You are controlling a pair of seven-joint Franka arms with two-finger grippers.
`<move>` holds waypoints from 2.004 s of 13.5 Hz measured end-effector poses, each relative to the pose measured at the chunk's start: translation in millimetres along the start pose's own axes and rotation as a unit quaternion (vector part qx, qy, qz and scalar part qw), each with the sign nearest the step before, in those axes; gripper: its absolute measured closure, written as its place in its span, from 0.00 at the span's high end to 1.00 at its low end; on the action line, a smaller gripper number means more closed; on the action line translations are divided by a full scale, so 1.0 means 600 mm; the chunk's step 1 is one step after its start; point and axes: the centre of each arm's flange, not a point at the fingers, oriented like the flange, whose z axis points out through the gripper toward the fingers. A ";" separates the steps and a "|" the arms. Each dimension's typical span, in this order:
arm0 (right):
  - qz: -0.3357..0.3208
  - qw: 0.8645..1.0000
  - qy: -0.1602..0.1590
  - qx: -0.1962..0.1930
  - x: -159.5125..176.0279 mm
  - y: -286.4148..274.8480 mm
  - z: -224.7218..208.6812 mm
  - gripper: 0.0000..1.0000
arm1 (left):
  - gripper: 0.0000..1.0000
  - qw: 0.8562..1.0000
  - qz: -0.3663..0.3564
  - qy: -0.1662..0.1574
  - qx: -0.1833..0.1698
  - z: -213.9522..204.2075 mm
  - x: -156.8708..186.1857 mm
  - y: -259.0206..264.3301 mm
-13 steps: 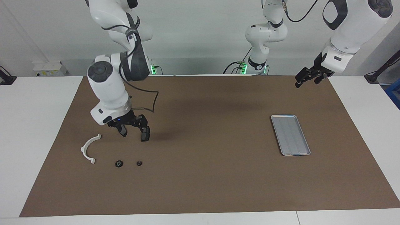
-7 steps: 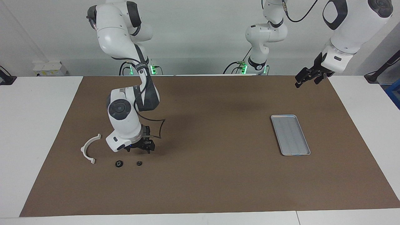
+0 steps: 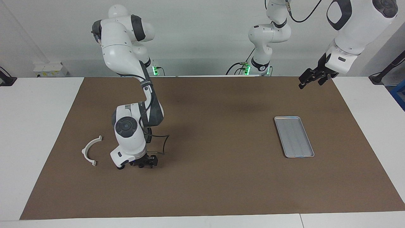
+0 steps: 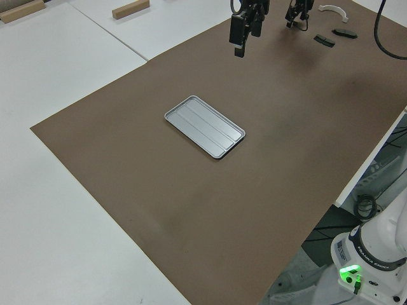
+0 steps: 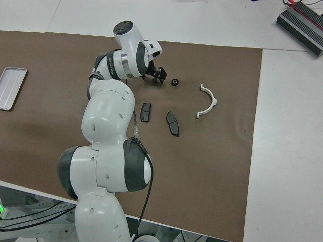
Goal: Pick bearing gear from pile to tray
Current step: 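Reach the right gripper to the pile and grasp the black gear, then carry the black gear with the right gripper toward the table center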
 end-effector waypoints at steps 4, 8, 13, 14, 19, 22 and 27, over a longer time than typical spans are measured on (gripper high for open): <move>0.003 1.000 0.001 0.000 0.003 0.005 -0.002 1.00 | 1.00 1.000 0.000 0.000 0.000 0.000 0.000 0.000; 0.012 1.000 -0.005 -0.002 0.007 0.024 0.001 1.00 | 1.00 1.000 0.000 0.000 0.000 0.000 0.000 0.000; 0.025 0.999 -0.020 0.012 0.005 0.030 0.010 0.97 | 1.00 1.000 0.000 0.000 0.000 0.000 0.000 0.000; 0.027 0.999 -0.023 0.017 0.003 0.025 0.010 0.91 | 1.00 1.000 0.000 0.000 0.000 0.000 0.000 0.000; 0.030 0.999 -0.024 0.021 0.002 0.020 0.007 0.79 | 1.00 1.000 0.000 0.000 0.000 0.000 0.000 0.000; 0.032 0.999 -0.025 0.025 0.002 0.018 0.004 0.70 | 1.00 1.000 0.000 0.000 0.000 0.000 0.000 0.000; 0.037 0.998 -0.024 0.033 0.004 0.019 -0.004 0.31 | 1.00 1.000 0.000 0.000 0.000 0.000 0.000 0.000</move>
